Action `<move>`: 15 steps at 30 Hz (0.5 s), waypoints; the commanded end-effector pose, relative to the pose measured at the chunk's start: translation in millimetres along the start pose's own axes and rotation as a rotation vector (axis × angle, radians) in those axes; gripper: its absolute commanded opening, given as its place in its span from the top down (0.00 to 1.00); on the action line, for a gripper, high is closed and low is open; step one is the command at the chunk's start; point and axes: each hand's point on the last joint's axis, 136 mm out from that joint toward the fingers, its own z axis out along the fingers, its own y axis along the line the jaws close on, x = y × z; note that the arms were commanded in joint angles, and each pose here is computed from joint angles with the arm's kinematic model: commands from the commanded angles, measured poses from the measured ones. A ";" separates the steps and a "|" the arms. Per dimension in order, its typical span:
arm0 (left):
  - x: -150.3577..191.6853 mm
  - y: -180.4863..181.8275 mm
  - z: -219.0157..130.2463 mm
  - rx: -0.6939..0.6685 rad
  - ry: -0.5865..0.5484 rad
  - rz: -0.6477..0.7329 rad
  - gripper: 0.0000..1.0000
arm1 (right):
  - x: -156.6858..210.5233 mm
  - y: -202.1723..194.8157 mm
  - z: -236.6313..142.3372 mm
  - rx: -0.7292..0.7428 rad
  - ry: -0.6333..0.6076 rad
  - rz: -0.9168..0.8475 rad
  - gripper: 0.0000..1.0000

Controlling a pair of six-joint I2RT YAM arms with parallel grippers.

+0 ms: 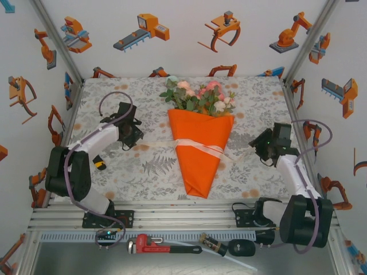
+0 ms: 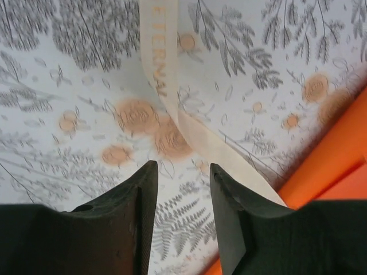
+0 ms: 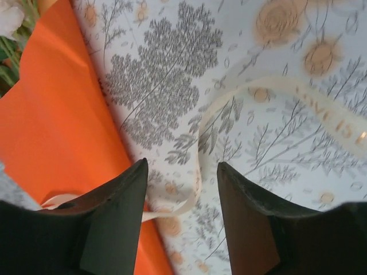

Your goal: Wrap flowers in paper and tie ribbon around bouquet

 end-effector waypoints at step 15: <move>40.0 18.5 0.4 -0.030 0.052 -0.433 0.48 | 98.2 -22.3 44.1 0.230 0.279 0.485 0.40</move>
